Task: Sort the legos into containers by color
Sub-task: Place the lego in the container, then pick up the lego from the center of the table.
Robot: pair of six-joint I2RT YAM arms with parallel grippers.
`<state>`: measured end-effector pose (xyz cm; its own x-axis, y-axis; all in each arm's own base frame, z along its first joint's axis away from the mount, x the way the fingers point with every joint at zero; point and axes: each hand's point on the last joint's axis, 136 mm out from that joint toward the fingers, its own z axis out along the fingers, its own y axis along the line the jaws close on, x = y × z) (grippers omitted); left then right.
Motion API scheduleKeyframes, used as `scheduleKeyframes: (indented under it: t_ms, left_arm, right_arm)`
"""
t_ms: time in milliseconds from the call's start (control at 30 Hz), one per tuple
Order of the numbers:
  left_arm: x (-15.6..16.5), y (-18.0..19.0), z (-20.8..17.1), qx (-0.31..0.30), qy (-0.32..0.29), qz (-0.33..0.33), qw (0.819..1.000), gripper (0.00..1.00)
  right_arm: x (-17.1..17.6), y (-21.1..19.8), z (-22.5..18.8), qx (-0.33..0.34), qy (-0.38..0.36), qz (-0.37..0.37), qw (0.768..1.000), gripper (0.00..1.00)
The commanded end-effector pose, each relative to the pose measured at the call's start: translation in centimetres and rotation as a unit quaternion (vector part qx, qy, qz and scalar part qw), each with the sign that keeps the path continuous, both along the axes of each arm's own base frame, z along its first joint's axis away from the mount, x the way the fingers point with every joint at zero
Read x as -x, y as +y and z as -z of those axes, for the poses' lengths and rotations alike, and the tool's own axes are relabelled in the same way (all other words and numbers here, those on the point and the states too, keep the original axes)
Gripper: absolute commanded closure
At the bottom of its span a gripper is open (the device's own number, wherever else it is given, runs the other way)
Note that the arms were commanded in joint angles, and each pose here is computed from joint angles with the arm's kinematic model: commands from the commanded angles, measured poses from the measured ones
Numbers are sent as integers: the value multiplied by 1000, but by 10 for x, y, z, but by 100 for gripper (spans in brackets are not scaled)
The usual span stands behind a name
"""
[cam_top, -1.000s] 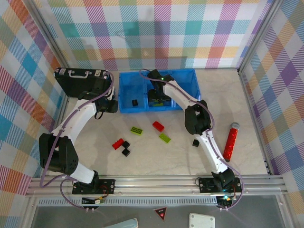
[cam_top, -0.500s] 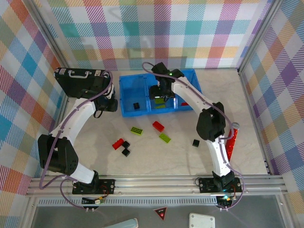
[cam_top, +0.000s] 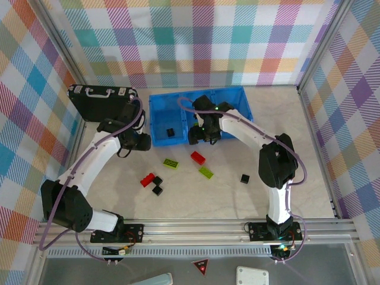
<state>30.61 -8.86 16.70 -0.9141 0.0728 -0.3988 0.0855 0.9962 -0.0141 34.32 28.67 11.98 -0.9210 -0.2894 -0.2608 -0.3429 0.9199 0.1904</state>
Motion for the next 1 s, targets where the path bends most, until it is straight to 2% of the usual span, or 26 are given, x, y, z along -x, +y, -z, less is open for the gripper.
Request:
scheduleKeyframes:
  t_ms: [0, 200, 433, 733, 967]
  left_arm:
    - [26, 2, 13, 9, 33, -24, 999, 51]
    - [45, 2, 32, 28, 54, -48, 997, 50]
    - [58, 8, 42, 15, 62, -46, 997, 49]
    - [53, 14, 22, -9, 12, 1, 1000, 47]
    - [38, 8, 12, -3, -41, 39, 998, 46]
  right_arm:
    - [11, 7, -10, -25, -13, -28, 999, 27]
    - [23, 0, 16, 2, -5, -42, 999, 31]
    - [27, 3, 39, 25, 6, -67, 997, 34]
    - [26, 9, 62, 56, 17, -90, 994, 38]
    - [27, 10, 79, 76, 26, -100, 992, 40]
